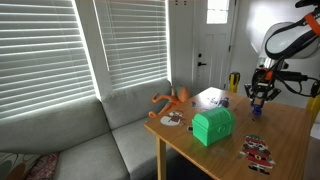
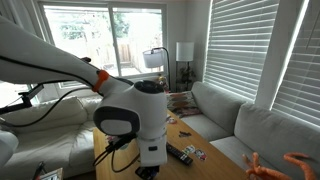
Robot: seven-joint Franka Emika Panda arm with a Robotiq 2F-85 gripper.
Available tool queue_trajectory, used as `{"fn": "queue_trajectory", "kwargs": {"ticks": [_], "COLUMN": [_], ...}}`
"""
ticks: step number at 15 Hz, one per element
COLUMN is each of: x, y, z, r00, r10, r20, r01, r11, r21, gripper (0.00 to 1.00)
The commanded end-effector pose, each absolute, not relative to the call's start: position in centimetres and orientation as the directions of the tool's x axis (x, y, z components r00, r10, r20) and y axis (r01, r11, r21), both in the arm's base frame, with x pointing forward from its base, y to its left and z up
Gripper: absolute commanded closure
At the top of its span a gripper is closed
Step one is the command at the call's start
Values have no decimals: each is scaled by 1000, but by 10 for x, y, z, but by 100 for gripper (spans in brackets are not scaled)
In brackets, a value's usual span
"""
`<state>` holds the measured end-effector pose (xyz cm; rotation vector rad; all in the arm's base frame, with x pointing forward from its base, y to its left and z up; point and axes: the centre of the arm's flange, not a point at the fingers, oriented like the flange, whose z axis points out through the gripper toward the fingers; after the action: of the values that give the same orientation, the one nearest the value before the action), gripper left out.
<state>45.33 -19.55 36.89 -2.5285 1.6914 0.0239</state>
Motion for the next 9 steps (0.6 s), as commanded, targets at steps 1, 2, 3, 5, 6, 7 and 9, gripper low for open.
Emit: {"fn": "queue_trajectory", "kwargs": {"ticks": [1,2,3,5,6,7,9], "x": [459,460,459,458,457,455,455], "y": [-207,-210,-212,-218,-222,-224,-216], "z": [361,359,360,363,364,368,362], "r00": [351,347,345,345,353,372,353], "r10": [-925,-926,-926,-927,-926,-922,-929], "r20": [-143,-150,-155,-147,-137,-105,-115], "r01": [-936,-938,-938,-939,-936,-928,-936], "r11": [-349,-346,-344,-341,-347,-367,-350], "r21": [-39,-34,-35,-52,-66,-66,-44], "gripper": [89,89,52,31,25,17,30]}}
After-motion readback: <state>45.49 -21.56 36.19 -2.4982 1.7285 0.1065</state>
